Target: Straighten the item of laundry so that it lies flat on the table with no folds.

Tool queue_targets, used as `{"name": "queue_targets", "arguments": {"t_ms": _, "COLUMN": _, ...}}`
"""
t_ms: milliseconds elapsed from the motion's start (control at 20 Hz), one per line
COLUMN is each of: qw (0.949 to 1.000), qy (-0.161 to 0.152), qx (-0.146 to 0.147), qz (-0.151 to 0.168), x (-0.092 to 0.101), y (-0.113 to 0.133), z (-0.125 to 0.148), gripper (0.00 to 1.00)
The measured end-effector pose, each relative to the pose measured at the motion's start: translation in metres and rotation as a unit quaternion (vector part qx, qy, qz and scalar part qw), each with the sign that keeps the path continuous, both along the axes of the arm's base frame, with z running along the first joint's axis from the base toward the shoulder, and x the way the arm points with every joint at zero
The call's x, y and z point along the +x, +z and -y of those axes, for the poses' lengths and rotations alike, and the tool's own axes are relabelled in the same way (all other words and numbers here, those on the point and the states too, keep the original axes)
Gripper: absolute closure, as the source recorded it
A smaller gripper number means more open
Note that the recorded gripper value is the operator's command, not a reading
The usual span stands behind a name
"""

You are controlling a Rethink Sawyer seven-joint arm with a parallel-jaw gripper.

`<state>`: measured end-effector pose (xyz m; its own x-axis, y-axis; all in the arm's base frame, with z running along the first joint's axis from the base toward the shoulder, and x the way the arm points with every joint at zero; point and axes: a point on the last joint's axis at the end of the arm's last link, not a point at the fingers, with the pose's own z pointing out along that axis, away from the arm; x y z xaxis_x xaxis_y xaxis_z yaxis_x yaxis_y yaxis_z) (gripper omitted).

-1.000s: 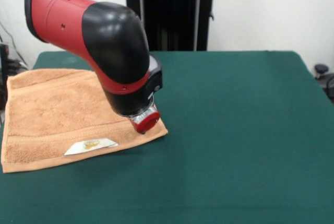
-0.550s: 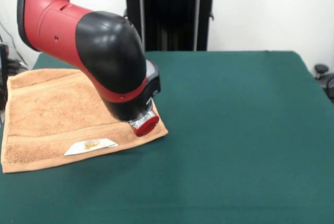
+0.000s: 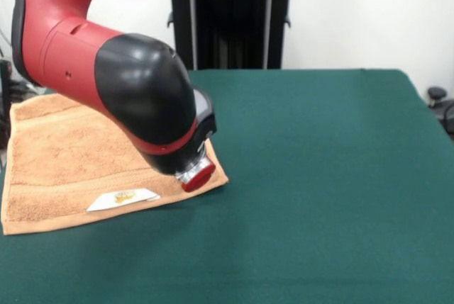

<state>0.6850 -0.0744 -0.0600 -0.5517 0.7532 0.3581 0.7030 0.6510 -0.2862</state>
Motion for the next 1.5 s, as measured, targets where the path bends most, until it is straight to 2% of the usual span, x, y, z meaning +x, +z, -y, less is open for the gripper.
{"name": "queue_targets", "arguments": {"t_ms": 650, "qw": 0.9994, "qy": 0.011, "qx": 0.008, "qz": -0.031, "x": 0.009, "y": -0.004, "z": 0.000, "gripper": 1.00}}
{"name": "queue_targets", "arguments": {"t_ms": 950, "qw": 0.9994, "qy": 0.016, "qx": 0.005, "qz": -0.031, "x": 0.010, "y": -0.002, "z": 0.000, "gripper": 1.00}}
{"name": "queue_targets", "arguments": {"t_ms": 1100, "qw": 0.9996, "qy": 0.023, "qx": -0.007, "qz": -0.016, "x": 0.015, "y": 0.005, "z": 0.004, "gripper": 1.00}}
{"name": "queue_targets", "arguments": {"t_ms": 1300, "qw": 0.9987, "qy": 0.033, "qx": -0.033, "qz": 0.020, "x": 0.025, "y": 0.030, "z": 0.015, "gripper": 1.00}}
{"name": "queue_targets", "arguments": {"t_ms": 1500, "qw": 0.9962, "qy": 0.041, "qx": -0.058, "qz": 0.051, "x": 0.036, "y": 0.086, "z": 0.032, "gripper": 1.00}}
